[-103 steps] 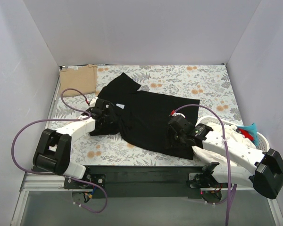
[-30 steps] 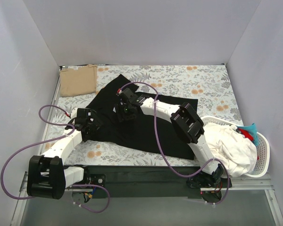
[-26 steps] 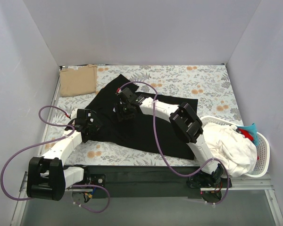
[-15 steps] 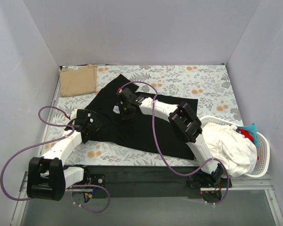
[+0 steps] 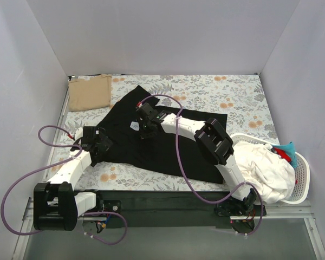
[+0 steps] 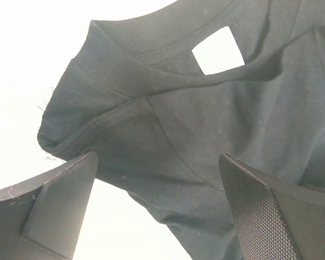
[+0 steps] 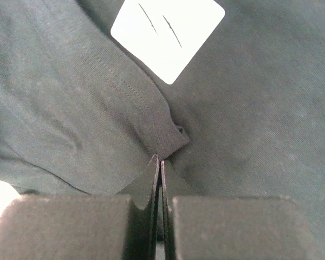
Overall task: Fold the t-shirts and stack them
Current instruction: Fold the tshirt
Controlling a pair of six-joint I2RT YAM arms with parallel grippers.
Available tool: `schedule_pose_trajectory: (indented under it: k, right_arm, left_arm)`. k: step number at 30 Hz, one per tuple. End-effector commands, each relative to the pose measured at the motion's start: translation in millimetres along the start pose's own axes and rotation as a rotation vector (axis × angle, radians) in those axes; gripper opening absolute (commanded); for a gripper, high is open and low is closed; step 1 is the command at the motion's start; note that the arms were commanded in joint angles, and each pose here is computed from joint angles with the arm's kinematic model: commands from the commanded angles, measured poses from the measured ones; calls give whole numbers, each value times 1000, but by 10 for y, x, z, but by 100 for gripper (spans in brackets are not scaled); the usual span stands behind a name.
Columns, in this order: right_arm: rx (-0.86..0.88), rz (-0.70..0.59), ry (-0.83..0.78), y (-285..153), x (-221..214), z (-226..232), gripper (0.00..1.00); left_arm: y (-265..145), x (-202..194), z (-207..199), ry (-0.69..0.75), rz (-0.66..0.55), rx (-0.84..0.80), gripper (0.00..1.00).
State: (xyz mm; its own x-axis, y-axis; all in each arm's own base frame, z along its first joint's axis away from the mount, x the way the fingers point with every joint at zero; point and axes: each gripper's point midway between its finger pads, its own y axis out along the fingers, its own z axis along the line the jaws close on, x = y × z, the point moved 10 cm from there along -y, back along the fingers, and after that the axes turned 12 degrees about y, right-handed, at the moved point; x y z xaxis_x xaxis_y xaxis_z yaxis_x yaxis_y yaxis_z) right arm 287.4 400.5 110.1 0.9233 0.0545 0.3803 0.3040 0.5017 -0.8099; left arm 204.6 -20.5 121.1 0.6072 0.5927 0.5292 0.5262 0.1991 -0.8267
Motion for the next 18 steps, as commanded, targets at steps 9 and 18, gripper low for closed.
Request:
schedule_pose_trajectory:
  k: [9,18]
  right_arm:
    - [-44,-40,56,-210,7,-91,1]
    - [6,-77,5,-374,169,9,30]
  left_arm:
    - [34,-13,70,-19,-4,27,95]
    - [-77,282,-44,39,-86,30,93]
